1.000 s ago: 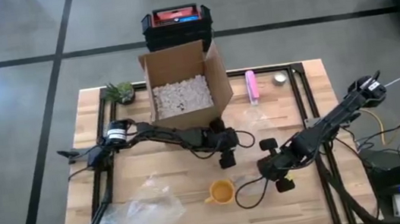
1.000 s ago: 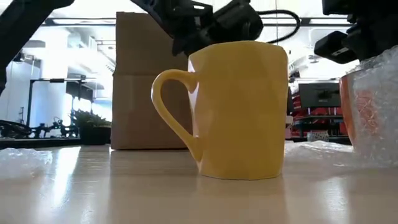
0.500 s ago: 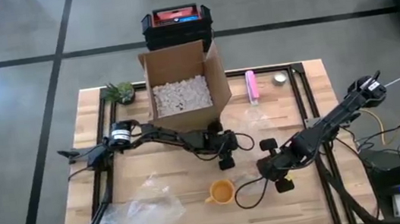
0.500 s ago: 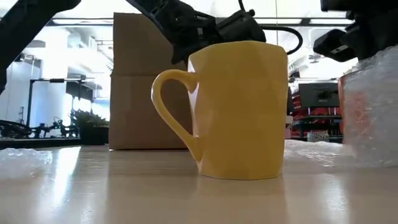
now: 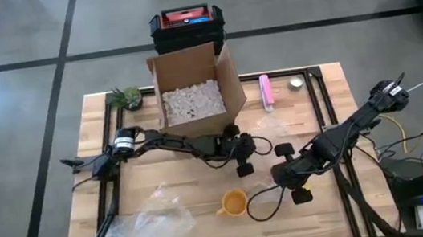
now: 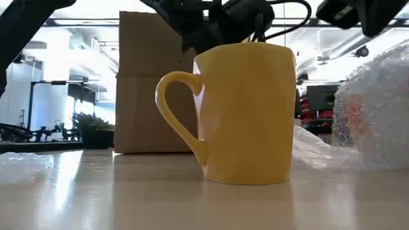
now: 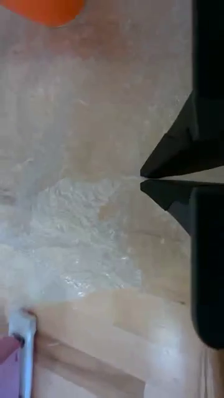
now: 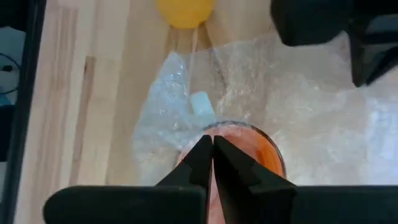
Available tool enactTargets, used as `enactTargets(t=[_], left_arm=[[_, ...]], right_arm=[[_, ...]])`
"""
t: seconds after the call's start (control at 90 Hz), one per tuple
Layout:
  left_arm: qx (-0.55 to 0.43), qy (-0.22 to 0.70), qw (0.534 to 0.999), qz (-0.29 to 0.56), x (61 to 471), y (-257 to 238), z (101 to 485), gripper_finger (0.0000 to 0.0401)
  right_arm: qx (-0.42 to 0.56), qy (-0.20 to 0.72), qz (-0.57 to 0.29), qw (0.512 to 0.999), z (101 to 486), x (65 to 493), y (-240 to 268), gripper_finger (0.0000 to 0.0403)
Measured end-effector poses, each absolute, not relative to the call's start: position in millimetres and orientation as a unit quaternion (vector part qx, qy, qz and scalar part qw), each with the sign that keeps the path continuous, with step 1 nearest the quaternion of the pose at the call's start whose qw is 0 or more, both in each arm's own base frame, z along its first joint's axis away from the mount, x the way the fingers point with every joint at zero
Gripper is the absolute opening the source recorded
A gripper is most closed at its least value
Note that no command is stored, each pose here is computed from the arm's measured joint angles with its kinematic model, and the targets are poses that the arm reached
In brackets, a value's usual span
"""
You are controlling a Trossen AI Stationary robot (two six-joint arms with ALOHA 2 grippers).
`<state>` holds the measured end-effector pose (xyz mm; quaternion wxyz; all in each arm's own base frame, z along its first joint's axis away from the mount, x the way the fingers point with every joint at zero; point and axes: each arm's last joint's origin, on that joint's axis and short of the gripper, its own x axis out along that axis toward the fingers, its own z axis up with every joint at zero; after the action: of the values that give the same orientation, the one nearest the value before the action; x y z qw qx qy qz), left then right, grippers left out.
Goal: Wrap mug
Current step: Wrap the orange mug in the right transparent bubble wrap
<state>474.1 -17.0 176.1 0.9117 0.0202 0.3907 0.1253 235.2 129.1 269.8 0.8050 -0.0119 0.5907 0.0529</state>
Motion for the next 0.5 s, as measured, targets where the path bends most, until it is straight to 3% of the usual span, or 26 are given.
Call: enactTargets(t=[0.3, 0.5], left_arm=[[0.026, 0.371, 0.921, 0.115, 474, -22, 190, 0.0002], [0.034, 0.34, 0.934, 0.107, 478, -23, 213, 0.0002]], right_arm=[[0.059, 0.671, -0.074, 0.736, 257, 187, 143, 0.0], [0.08, 0.66, -0.091, 0.741, 238, 156, 166, 0.0]])
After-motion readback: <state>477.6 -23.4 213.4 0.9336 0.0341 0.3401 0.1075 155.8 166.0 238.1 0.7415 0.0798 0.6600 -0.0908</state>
